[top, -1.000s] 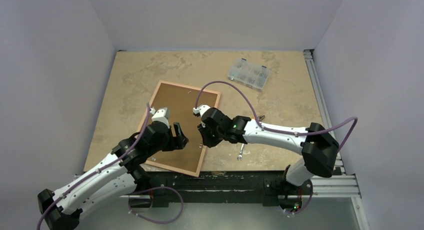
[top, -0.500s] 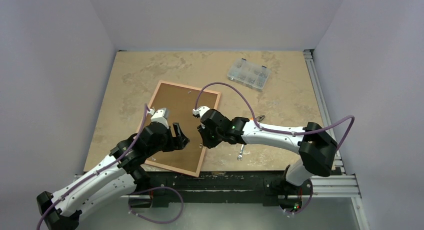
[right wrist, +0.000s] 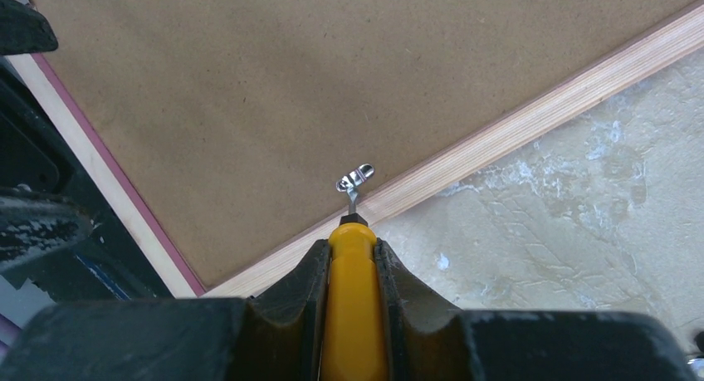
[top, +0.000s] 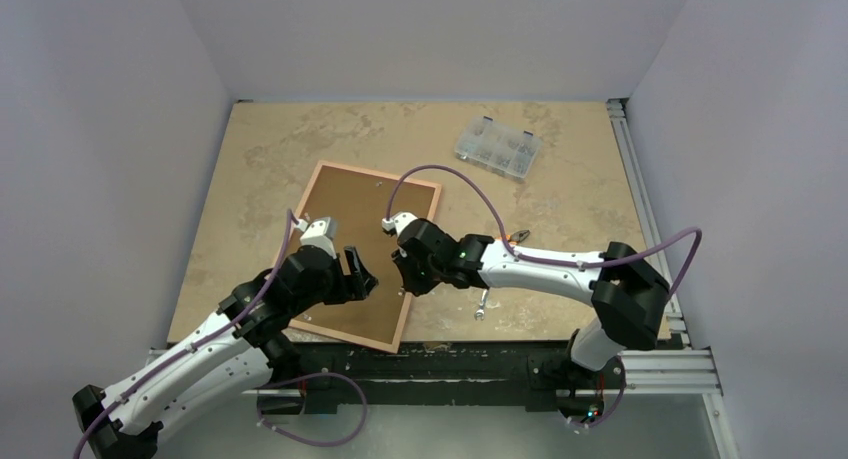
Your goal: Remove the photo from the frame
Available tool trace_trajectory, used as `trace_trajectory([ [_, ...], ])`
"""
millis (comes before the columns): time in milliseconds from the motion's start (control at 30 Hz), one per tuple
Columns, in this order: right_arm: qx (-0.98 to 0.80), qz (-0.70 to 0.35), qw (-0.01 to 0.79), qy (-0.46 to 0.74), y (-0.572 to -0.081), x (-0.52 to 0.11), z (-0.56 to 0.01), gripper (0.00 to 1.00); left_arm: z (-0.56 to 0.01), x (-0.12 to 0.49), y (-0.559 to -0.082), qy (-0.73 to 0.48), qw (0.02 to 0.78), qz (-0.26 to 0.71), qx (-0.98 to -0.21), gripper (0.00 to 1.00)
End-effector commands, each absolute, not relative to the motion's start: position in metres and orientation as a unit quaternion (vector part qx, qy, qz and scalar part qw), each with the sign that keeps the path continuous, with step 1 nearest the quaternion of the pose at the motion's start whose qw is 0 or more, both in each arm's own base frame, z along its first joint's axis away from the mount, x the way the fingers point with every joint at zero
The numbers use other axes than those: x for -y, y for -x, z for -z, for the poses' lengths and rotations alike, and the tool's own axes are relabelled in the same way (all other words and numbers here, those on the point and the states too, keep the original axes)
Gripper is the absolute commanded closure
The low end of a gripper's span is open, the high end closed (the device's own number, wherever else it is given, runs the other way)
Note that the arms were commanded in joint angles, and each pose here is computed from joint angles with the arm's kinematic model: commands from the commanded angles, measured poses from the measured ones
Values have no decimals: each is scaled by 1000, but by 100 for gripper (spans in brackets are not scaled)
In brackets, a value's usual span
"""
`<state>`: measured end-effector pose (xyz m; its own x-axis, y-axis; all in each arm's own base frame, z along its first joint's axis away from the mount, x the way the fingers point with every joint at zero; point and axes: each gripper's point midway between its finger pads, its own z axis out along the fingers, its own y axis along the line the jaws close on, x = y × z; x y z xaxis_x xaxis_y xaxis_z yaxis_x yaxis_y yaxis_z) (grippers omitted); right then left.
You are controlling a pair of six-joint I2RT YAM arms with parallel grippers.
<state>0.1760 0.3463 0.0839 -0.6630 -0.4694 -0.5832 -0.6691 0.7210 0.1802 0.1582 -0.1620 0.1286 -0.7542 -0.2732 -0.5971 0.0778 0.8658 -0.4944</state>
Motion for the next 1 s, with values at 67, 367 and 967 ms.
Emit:
trace_trajectory([
  [67,-880,-203,277,327,-186,-367,-87,100,-134,163,-160,64,351,262,-897,28],
  [367,-863,-230,304,331,-190,-377,-116,100,-136,163,-160,66,350,262,-897,28],
  [967,-845,-131,474,210,-217,-249,-183,100,-131,244,-163,-45,250,309,-916,33],
])
